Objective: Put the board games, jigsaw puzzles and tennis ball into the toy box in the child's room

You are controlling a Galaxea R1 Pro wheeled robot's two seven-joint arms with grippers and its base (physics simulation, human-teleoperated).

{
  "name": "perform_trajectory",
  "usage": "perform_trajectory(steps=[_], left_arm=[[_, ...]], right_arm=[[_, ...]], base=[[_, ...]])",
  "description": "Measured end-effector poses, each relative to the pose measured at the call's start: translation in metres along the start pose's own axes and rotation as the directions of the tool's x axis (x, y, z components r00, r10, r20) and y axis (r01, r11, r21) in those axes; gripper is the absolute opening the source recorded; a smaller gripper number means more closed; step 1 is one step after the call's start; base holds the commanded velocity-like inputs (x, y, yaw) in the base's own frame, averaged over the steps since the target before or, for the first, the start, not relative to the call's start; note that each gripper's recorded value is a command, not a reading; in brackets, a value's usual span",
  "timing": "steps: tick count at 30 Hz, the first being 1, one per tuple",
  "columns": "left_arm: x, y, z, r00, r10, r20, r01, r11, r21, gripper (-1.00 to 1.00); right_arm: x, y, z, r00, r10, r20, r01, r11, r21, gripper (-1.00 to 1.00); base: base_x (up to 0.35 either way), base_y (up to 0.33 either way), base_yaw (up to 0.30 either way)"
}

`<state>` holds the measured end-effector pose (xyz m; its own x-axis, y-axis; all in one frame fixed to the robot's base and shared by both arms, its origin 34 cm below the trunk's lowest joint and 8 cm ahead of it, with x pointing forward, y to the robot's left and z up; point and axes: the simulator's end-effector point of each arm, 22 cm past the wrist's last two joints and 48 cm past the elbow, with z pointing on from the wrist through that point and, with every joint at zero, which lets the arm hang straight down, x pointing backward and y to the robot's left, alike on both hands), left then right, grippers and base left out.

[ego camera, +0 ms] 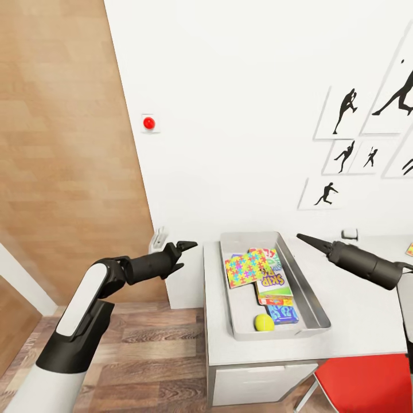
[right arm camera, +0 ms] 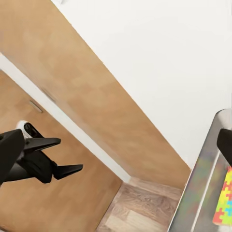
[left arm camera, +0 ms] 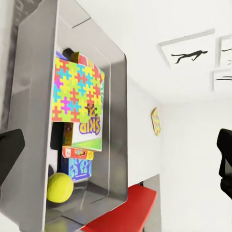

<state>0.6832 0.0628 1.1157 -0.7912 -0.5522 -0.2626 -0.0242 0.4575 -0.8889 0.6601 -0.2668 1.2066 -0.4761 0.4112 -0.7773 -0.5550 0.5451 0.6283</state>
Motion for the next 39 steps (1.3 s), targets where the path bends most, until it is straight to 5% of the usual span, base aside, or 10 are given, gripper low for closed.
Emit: perform_trajectory(steps=[17, 24, 25, 39], left_arm=[[0.003, -0.001, -0.001, 1.000, -0.004, -0.006, 0.004, 1.000, 0.023, 1.00], [-0.013, -0.052, -0.022, 1.000, 0.006, 0.015, -0.010, 0.958, 0.286, 1.00], [-0.017, -0.061, -0.030, 1.000, 0.010, 0.023, -0.017, 0.939, 0.343, 1.00], [-0.017, -0.074, -0.034, 1.000, 0.020, 0.022, -0.027, 0.920, 0.390, 1.00]], right_arm=[[-0.008, -0.007, -0.018, 0.999, -0.012, 0.031, 0.012, 1.000, 0.018, 1.00], [-0.008, -0.030, -0.024, 1.000, -0.017, 0.026, 0.014, 0.993, 0.120, 1.00], [-0.004, -0.036, -0.027, 1.000, -0.012, 0.021, 0.009, 0.990, 0.143, 1.00], [0.000, -0.041, -0.030, 1.000, -0.005, 0.018, 0.002, 0.987, 0.162, 1.00]], base=[[0.000, 0.000, -0.214], [0.000, 0.000, -0.048], [0.000, 0.000, -0.009], [0.000, -0.187, -0.003]])
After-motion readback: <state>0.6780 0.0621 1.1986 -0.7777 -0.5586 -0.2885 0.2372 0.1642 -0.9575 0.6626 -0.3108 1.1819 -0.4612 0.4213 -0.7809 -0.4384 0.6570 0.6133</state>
